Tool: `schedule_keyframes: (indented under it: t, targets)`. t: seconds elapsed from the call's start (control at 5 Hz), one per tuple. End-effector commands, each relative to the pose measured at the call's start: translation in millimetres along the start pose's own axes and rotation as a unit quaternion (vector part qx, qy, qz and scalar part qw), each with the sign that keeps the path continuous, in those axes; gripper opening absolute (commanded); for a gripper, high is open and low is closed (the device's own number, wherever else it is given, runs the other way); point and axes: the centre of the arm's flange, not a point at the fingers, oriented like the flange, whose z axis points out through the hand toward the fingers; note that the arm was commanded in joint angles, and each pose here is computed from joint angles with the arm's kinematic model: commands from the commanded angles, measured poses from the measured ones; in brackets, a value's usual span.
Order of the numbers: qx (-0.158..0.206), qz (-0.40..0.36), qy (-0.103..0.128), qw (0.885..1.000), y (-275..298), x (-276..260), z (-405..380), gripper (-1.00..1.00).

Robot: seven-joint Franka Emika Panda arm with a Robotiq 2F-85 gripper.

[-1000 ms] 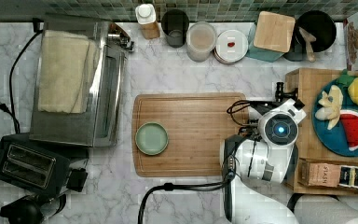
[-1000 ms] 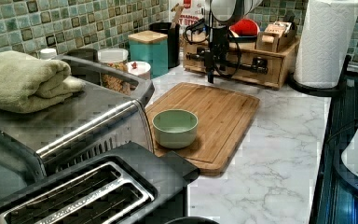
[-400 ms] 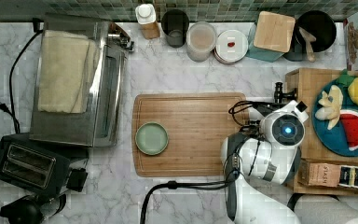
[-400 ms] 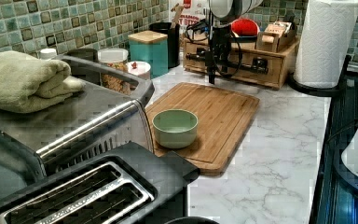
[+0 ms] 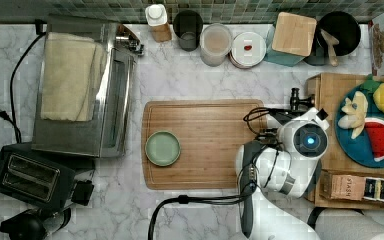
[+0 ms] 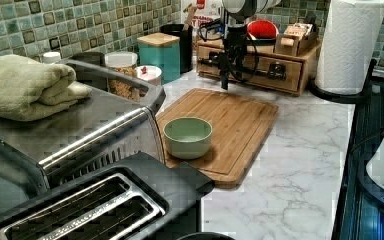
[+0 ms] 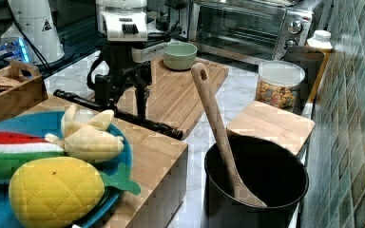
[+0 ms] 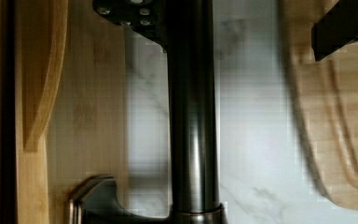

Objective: Open the drawer.

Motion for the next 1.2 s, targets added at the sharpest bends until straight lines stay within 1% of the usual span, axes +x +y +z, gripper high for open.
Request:
schedule_keyframes:
  t: [0.2, 0.4, 0.6, 1.2]
  targets:
    - [0.038, -0.091, 0.01, 0.995, -264.4, -0.3, -39.3, 1.0]
    - [0.035, -0.089, 0.013, 0.995, -285.7, -4.5, -48.9, 1.0]
    - [0.01, -0.073, 0.039, 0.997, -300.1, -11.6, -58.4, 1.0]
    - [0.01, -0.073, 0.039, 0.997, -300.2, -11.7, -58.4, 1.0]
